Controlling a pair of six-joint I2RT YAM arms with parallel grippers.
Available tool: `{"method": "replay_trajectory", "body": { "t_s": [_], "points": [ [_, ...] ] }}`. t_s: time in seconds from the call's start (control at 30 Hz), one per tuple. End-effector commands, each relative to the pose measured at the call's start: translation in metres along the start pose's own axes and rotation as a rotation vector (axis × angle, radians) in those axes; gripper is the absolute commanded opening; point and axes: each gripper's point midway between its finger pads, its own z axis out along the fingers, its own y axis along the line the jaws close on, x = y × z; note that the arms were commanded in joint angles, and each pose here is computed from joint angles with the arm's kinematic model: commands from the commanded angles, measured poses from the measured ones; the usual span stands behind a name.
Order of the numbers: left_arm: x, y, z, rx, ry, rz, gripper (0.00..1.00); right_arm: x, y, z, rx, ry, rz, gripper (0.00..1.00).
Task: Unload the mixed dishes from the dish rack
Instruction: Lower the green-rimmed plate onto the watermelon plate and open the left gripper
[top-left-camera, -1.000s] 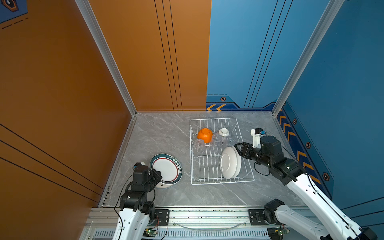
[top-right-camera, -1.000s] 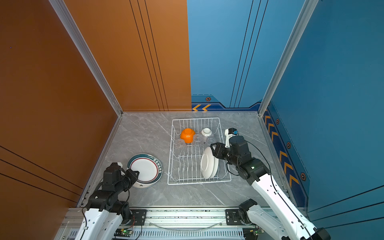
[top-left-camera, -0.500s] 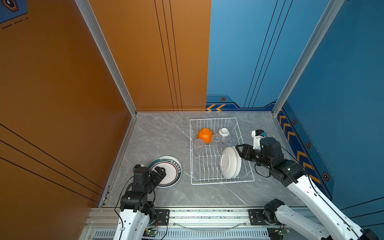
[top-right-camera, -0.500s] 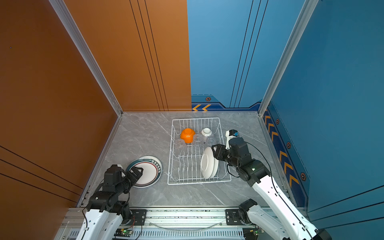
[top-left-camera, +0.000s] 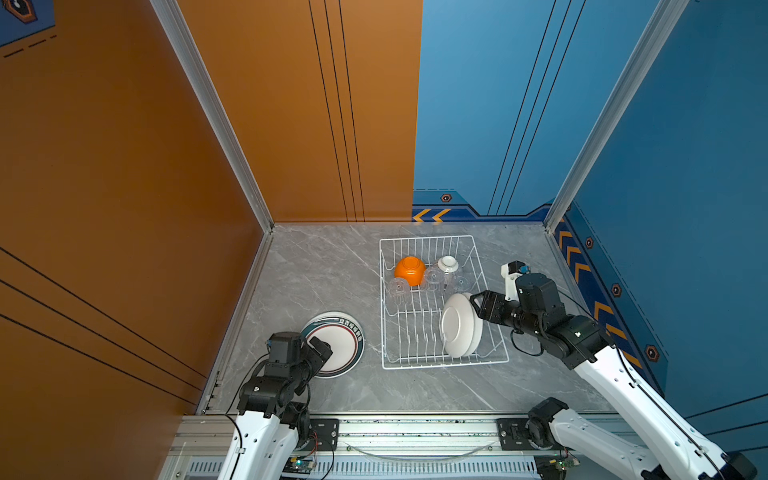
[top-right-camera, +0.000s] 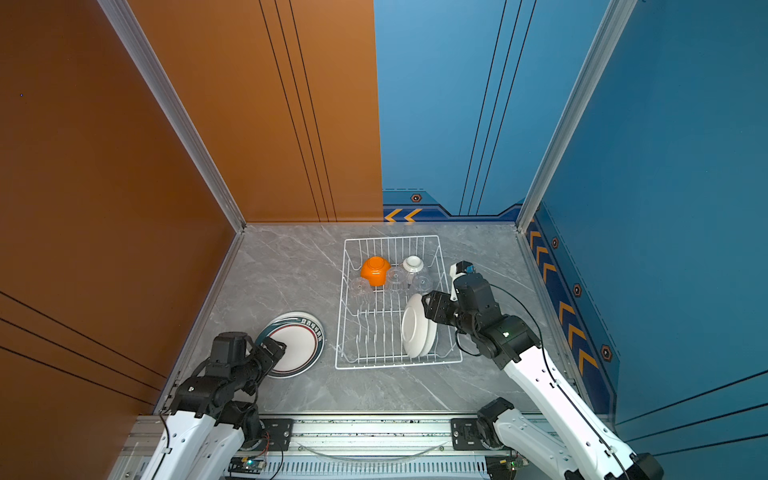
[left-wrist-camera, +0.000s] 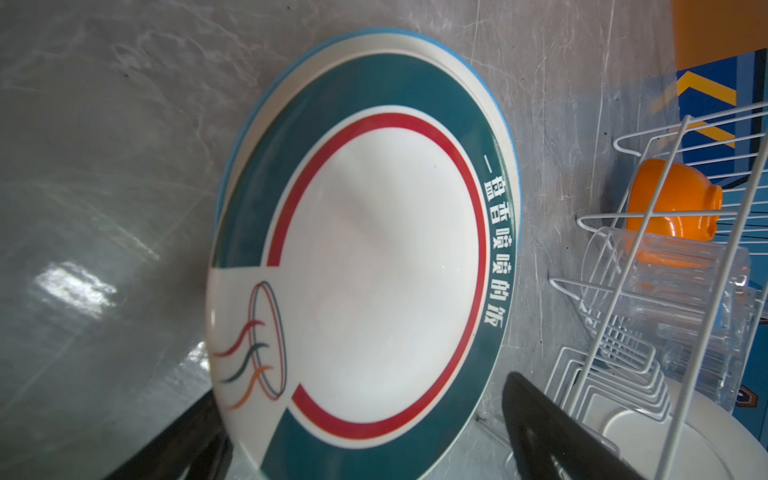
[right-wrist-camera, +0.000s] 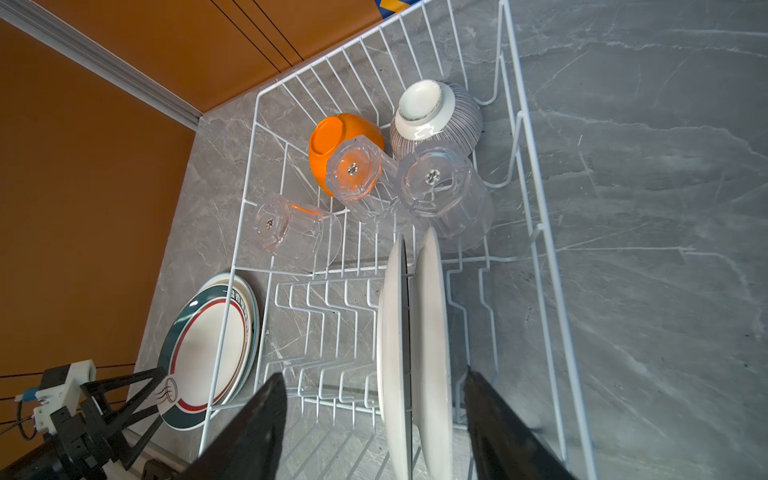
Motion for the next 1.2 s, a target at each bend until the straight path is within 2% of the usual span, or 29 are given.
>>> {"method": "replay_trajectory", "body": {
  "t_s": [0.0, 0.23, 0.5, 0.77, 1.0, 1.17],
  "points": [
    [-0.009, 0.005, -0.014, -0.057, -0.048, 0.0, 0.98, 0.004, 0.002, -0.003, 0.022, 0.051, -0.051, 0.73],
    [-0.023, 0.011, -0.035, -0.126, -0.12, 0.03, 0.98, 0.007, 0.004, 0.002, 0.039, 0.096, -0.093, 0.76],
    [-0.029, -0.005, -0.045, -0.094, -0.133, 0.026, 0.98, 0.009, 0.009, 0.001, 0.024, 0.099, -0.125, 0.76],
    [-0.045, -0.048, -0.053, 0.094, -0.208, 0.033, 0.98, 0.023, 0.019, 0.005, -0.005, 0.151, -0.136, 0.75],
    [-0.054, -0.094, -0.047, 0.148, -0.202, 0.233, 0.98, 0.027, 0.023, 0.013, 0.018, 0.163, -0.14, 0.75],
    [-0.052, -0.134, -0.051, 0.259, -0.218, 0.388, 0.98, 0.031, 0.024, 0.025, 0.033, 0.191, -0.12, 0.74]
  ]
}}
